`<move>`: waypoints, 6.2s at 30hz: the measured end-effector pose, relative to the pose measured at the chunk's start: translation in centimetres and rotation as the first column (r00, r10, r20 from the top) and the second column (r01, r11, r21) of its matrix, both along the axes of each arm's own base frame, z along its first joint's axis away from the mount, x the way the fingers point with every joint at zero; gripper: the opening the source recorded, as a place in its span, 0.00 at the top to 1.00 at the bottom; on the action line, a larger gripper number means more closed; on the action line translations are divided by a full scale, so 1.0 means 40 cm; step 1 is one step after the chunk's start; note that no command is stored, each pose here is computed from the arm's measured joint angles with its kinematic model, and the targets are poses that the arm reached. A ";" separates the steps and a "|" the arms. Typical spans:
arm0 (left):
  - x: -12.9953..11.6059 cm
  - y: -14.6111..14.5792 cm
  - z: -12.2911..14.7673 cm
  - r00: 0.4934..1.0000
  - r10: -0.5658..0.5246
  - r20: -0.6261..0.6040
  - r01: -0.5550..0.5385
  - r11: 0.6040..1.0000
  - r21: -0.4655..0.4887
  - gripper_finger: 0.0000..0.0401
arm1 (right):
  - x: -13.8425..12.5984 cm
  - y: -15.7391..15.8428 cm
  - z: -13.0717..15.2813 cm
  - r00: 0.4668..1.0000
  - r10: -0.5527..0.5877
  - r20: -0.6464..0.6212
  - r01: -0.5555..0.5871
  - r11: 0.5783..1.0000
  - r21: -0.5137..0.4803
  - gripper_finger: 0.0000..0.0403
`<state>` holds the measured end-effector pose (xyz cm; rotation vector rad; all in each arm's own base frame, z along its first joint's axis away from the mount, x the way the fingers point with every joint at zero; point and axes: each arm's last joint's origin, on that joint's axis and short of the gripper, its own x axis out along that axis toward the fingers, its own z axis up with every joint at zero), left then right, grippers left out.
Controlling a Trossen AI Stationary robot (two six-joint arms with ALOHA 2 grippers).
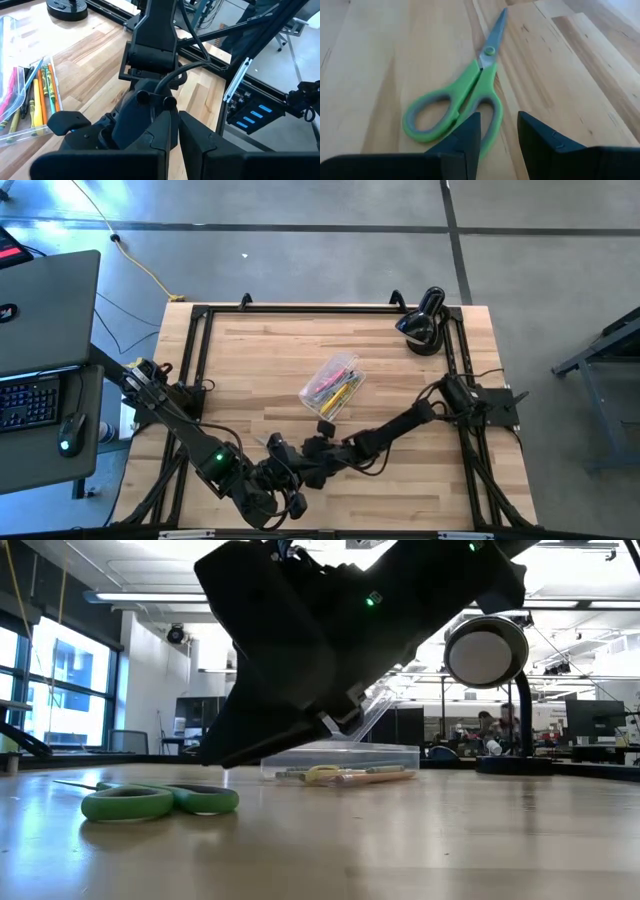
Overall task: Pick & place school supplies into a supply box
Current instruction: Put the scissors into the supply box, then close the supply box
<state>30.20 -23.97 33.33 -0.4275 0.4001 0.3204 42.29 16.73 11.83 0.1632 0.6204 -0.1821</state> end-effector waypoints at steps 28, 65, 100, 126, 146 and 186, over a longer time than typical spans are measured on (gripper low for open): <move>0.000 0.000 -0.001 1.000 -0.014 -0.009 0.014 1.000 0.022 0.83 | -0.020 0.001 -0.077 0.967 0.141 -0.211 -0.180 0.967 -0.179 0.96; 0.003 -0.003 0.005 1.000 -0.011 0.016 0.011 1.000 -0.005 0.83 | -0.431 -0.169 0.213 0.938 -0.077 -0.337 -0.106 0.864 -0.492 0.99; 0.002 0.002 0.005 0.999 0.033 0.033 -0.034 0.999 0.038 0.83 | -0.242 -0.452 0.173 0.876 0.114 -0.469 -0.340 0.834 -0.434 1.00; -0.001 0.002 -0.001 1.000 -0.005 -0.010 0.005 0.999 0.034 0.83 | -0.149 -0.523 0.166 0.915 -0.009 -0.403 -0.216 0.833 -0.510 0.80; -0.004 0.025 -0.014 0.997 0.055 -0.053 -0.048 0.991 0.122 0.83 | -0.269 -0.358 0.245 0.857 0.042 -0.514 -0.213 0.936 -0.279 0.78; 0.128 0.566 -0.400 0.892 0.300 -0.338 -0.383 0.900 -0.211 0.91 | -0.627 -0.099 0.458 0.978 -0.084 -0.191 0.030 0.962 -0.273 0.78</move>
